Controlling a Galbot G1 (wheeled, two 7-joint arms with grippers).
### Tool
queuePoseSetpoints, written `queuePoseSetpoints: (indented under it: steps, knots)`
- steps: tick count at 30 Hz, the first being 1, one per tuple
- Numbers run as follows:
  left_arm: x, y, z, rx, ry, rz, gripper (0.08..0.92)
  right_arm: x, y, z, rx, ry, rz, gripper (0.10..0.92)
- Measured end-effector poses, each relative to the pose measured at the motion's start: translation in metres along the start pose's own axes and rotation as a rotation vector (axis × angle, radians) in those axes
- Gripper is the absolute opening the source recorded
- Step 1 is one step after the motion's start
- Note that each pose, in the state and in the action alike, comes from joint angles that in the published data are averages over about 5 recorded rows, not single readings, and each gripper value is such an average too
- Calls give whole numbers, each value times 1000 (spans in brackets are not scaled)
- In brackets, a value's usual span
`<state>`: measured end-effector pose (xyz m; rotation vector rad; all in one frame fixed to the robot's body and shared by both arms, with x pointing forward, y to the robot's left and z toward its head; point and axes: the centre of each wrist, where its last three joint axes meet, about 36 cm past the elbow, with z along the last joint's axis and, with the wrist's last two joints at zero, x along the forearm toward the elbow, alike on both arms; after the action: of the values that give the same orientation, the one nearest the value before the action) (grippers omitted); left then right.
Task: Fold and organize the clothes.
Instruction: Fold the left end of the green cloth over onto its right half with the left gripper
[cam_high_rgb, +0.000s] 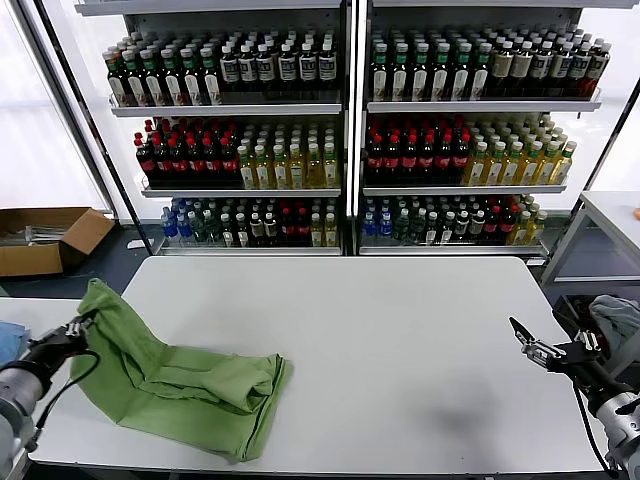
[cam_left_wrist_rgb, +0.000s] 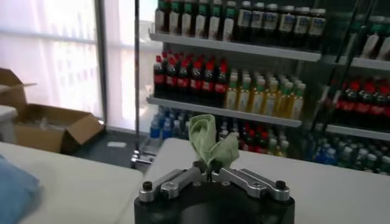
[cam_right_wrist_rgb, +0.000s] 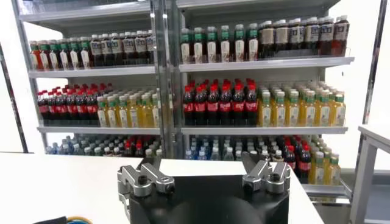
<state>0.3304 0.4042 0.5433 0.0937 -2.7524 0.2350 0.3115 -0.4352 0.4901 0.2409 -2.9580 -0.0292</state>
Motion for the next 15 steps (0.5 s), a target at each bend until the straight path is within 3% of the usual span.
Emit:
queuePoseSetpoints:
  steps: [8,15]
  knots:
    - [3,-45,27,88,23,89,90,4,4,3,-10,7,7,823]
    - [8,-75,53,143,71,161,90,7,6,4,-17,9,15,823]
